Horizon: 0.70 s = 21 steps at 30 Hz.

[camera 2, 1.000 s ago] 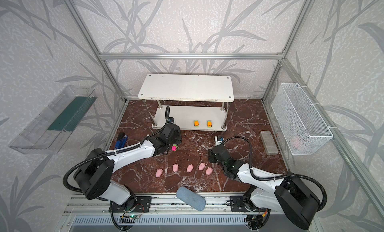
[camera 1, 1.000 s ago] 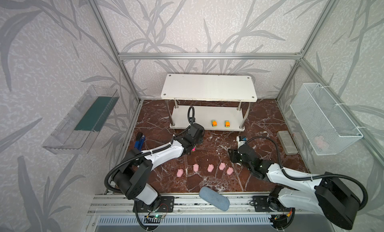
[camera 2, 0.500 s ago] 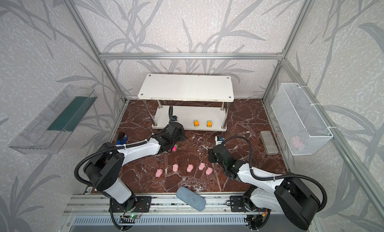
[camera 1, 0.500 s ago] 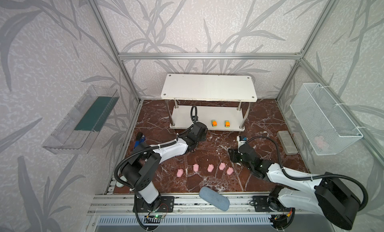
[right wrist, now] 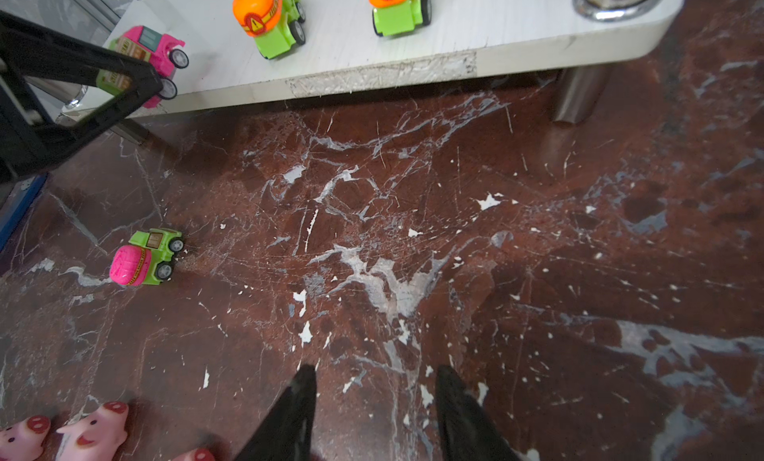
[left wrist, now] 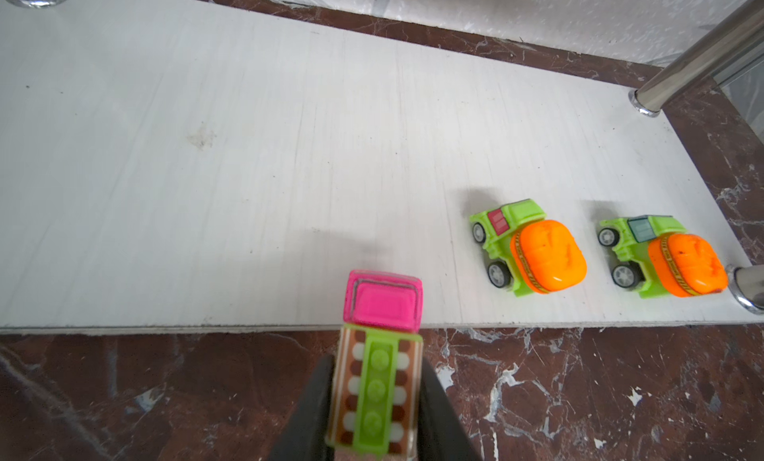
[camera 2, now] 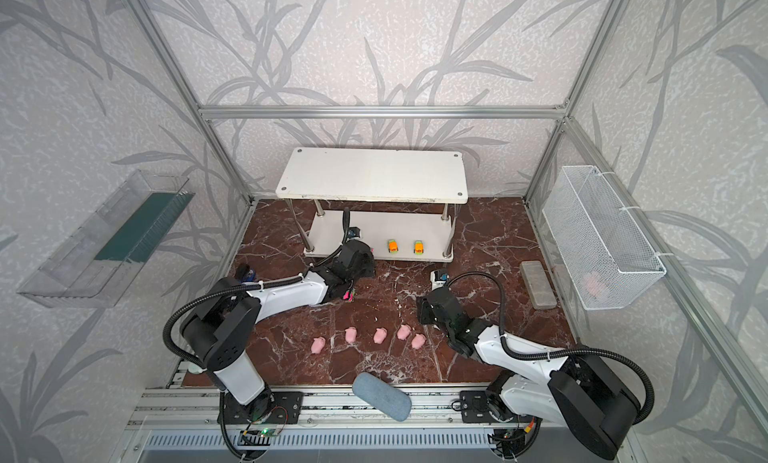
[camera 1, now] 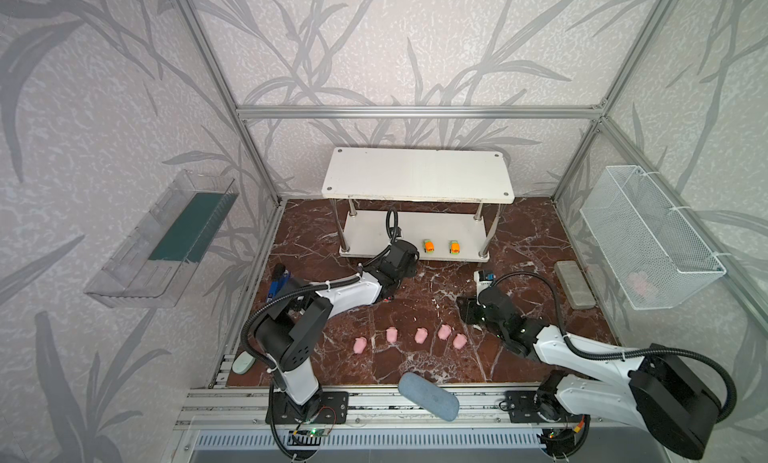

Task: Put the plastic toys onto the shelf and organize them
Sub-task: 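Carry the pink-and-green car with the left gripper to the lower shelf, then lower the pink-and-green car beside the orange cars and open the left gripper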

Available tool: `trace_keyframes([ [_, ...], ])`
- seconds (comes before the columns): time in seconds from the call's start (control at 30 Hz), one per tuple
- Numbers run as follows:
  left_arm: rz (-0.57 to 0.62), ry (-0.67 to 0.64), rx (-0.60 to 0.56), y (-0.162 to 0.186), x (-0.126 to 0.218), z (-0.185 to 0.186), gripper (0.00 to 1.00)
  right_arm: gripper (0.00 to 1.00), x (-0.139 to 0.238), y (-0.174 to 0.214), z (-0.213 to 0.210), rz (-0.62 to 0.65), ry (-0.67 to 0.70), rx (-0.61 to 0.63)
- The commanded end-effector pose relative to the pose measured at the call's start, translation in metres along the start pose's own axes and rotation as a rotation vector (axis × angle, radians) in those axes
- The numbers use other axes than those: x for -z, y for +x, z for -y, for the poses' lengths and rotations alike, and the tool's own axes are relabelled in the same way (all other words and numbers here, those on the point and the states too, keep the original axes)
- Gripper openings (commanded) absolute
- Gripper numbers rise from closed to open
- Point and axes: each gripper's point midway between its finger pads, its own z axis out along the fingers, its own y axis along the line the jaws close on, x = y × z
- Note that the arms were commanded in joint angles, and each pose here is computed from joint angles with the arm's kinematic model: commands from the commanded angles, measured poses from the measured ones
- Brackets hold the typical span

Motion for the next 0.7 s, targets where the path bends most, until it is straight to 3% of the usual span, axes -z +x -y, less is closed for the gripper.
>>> trace_keyframes([
  [0.0, 0.042, -0.005, -0.014, -0.008, -0.002, 0.003, 0.27, 0.48, 0.001, 0.001, 0.002, 0.000, -0.005, 0.001],
  [0.67, 0.023, -0.029, -0.071, -0.006, -0.022, 0.008, 0.27, 0.48, -0.002, 0.007, 0.008, -0.011, 0.005, -0.011],
])
